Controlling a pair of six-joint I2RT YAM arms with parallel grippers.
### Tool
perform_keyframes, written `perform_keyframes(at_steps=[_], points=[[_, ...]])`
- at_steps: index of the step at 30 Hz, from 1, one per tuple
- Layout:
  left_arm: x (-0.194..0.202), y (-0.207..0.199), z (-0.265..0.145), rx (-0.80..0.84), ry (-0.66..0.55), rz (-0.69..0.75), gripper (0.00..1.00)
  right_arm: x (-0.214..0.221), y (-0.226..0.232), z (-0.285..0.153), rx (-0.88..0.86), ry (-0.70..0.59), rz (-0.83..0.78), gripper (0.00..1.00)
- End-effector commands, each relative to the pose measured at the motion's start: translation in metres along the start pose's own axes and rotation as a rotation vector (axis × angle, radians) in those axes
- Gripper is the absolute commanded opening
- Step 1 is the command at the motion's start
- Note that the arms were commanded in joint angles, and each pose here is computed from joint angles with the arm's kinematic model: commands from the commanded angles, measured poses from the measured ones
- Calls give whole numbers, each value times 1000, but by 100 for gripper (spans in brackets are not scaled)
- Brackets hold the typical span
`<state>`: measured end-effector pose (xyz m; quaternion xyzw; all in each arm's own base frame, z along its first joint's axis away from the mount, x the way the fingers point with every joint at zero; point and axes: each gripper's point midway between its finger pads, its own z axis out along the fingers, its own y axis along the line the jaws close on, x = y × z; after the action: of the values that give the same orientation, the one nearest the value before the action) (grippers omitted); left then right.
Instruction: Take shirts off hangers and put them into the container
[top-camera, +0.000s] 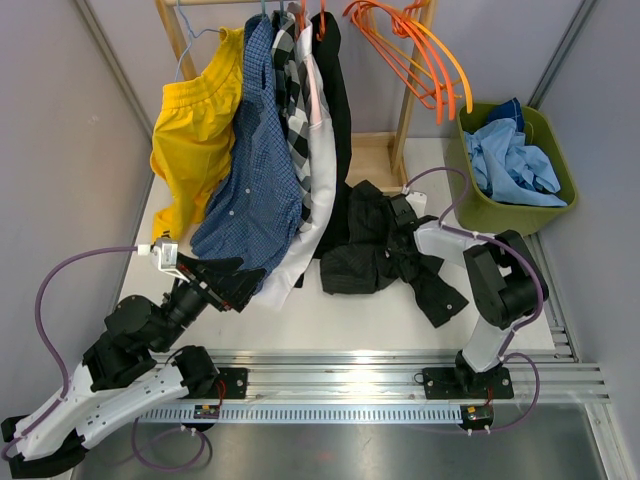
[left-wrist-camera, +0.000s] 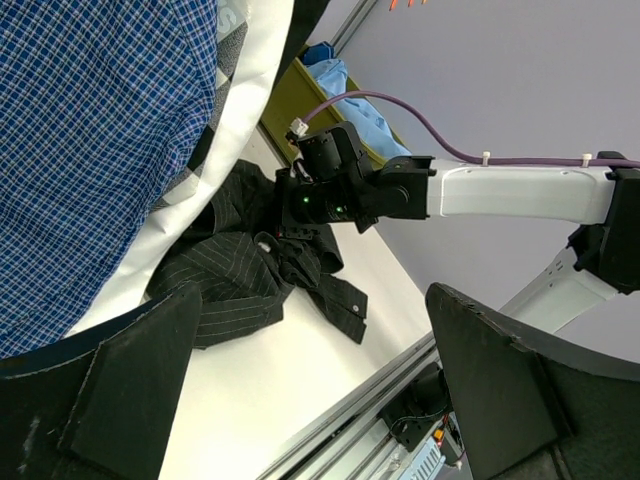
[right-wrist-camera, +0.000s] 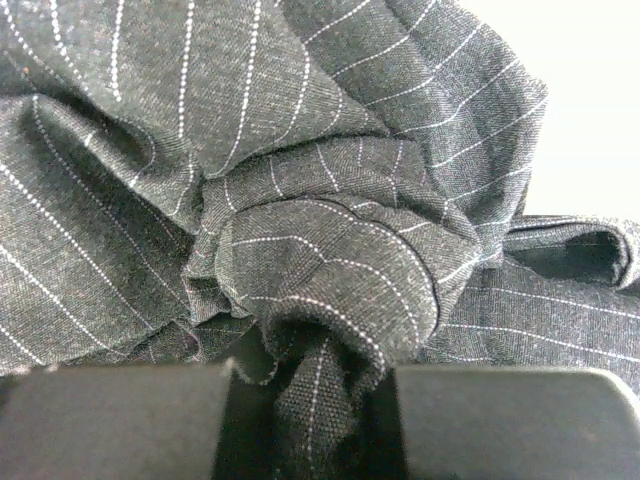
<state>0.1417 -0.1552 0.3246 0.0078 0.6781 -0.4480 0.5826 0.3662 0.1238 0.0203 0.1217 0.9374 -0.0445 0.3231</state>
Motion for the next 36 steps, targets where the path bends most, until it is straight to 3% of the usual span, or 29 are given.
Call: perform_keyframes(at_steps=[1,8,17,26,36], points=[[-9,-2,-1,3,-32,-2,99,22,-21,9,28,101,5,0],[-7,-1,0,-2,-28,-5,99,-42,-73,-31,80,-48,112,0],[-3,-10,11,27,-5,6,99,-187,-130,-168,10,-463,334,0],[-9,-16,13,36,-6,25,99,-291,-165,-276,12,-816,476,0],[-17,-22,15,35,-3,45,99,-421,-197,-342,-11,-1151,551,0]])
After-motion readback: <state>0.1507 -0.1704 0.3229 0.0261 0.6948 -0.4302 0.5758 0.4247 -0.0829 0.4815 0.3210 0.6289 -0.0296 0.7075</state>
